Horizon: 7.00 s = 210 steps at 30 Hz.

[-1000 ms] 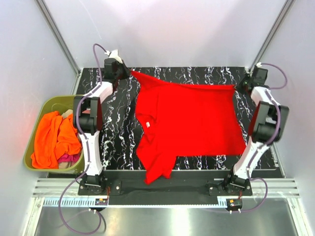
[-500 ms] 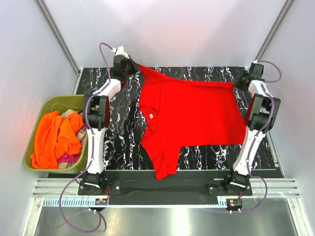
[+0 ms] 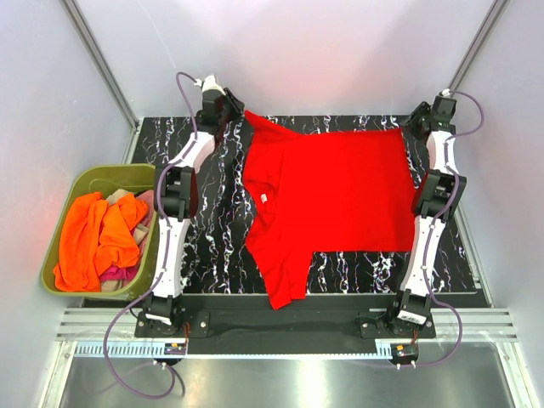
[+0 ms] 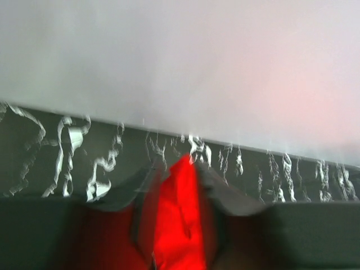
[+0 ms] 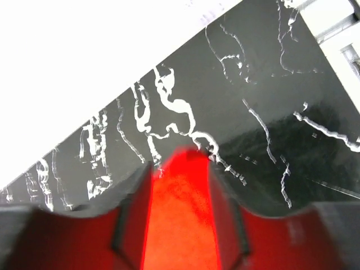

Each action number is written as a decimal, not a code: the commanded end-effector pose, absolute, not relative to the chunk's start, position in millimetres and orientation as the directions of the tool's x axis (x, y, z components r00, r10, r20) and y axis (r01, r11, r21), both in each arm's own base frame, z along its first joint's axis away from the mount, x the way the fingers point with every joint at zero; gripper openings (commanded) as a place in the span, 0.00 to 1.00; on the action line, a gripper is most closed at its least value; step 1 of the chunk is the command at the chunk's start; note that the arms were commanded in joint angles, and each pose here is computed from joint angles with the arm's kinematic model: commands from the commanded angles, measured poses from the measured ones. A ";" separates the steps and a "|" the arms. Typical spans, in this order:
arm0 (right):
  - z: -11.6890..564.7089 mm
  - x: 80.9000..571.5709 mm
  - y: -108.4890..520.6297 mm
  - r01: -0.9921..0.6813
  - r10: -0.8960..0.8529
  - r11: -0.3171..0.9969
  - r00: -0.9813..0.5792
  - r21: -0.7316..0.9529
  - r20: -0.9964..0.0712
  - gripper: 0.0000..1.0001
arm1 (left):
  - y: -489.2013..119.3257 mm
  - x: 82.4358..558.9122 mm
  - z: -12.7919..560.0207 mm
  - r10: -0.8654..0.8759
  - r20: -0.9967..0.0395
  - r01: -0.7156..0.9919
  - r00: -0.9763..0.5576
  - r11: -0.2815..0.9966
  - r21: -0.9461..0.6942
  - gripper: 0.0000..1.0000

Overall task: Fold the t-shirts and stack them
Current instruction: Flatten the tshirt out

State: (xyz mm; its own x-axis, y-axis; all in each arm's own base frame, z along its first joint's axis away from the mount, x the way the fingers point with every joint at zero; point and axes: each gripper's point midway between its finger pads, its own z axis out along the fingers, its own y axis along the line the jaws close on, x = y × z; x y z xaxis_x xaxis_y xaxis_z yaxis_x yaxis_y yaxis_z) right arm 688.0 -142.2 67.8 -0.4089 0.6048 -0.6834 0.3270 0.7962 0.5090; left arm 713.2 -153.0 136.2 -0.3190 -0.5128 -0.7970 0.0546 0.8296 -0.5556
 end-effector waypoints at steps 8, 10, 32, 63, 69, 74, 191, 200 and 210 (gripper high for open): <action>112.5 585.0 -106.2 0.543 0.713 0.701 -0.546 0.461 -0.441 0.71 | -118.2 641.3 215.3 -0.398 -0.856 -0.023 -0.330 0.910 -0.414 0.62; 116.2 557.3 -81.0 0.546 0.697 0.715 -0.612 0.437 -0.375 0.71 | -134.2 608.9 179.2 -0.386 -0.801 0.008 -0.458 0.899 -0.438 0.61; 103.4 367.9 181.1 0.171 0.290 0.818 -0.947 0.549 -0.137 0.70 | -190.2 477.4 28.8 -0.347 -0.317 -0.178 -0.882 0.871 -0.459 0.63; 68.3 342.2 178.1 0.128 0.192 0.874 -0.977 0.468 -0.092 0.58 | -122.0 432.0 90.2 -0.189 -0.460 -0.146 -0.868 0.981 -0.128 0.50; 57.7 342.2 151.9 0.201 0.253 0.888 -0.965 0.413 -0.075 0.53 | -167.6 394.6 53.2 -0.210 -0.384 -0.077 -0.899 0.939 -0.335 0.57; 49.7 333.3 111.1 0.333 0.373 0.878 -0.926 0.345 -0.054 0.43 | -142.5 371.0 13.6 -0.338 -0.246 -0.268 -0.908 0.923 -0.277 0.57; 140.3 437.6 2.6 0.424 0.653 0.686 -0.717 0.591 -0.244 0.50 | -164.7 651.0 51.9 -0.770 -0.475 -0.315 -0.426 0.619 -0.720 0.39; 136.7 437.7 4.4 0.422 0.651 0.682 -0.722 0.597 -0.234 0.50 | -177.2 652.0 55.1 -0.765 -0.462 -0.262 -0.448 0.607 -0.750 0.37; 133.3 439.1 5.4 0.426 0.654 0.675 -0.723 0.602 -0.223 0.49 | -184.4 649.5 58.9 -0.770 -0.442 -0.245 -0.461 0.589 -0.770 0.33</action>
State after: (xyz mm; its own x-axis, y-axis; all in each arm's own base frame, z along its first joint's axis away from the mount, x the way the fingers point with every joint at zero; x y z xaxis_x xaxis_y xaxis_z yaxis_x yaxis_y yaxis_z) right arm 434.8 4.8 113.8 -0.7245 0.6676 -0.1714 0.4808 0.6677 0.5684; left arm 639.5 -176.3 37.3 -0.4833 -0.7608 -0.4332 -0.3126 0.6122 -0.7263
